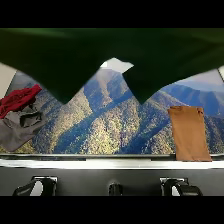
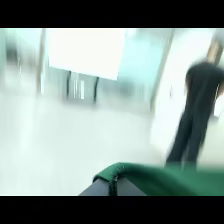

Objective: Fold the shirts.

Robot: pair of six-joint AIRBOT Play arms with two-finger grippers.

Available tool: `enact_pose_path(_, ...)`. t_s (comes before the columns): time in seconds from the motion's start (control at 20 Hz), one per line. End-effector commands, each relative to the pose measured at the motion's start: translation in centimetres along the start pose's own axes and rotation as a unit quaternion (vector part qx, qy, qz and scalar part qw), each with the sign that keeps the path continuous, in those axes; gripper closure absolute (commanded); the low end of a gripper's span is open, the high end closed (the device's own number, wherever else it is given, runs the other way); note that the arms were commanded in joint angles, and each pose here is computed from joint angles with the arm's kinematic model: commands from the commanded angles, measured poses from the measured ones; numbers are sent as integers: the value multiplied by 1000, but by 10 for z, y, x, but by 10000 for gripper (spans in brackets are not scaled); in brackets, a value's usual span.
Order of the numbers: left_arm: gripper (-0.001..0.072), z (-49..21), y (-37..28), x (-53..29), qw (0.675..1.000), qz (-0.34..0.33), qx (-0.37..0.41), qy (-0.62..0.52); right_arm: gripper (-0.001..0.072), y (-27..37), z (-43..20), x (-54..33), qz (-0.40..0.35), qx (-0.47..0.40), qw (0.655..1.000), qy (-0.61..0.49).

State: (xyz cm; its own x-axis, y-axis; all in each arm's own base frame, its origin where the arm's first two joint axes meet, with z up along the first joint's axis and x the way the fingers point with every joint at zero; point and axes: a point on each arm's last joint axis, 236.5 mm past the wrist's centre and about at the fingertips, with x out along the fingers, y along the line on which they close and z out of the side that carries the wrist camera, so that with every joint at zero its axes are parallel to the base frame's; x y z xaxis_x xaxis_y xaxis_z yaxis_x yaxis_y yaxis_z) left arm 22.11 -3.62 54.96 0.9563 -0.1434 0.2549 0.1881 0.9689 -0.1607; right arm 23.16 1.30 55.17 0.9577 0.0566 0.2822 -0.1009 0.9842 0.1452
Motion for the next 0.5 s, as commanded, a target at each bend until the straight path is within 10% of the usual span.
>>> enact_pose_path(0.0,679,41,-9,-30,997,27,21,-67,679,0,30,-34,-14,3,999,-35)
enact_pose_path(0.25,678,-61,50,36,991,46,-22,125,679,-28,-65,18,-51,7,990,132)
enact_pose_path(0.45,678,-243,126,88,924,38,-74,373,678,-67,-254,74,-90,33,903,418)
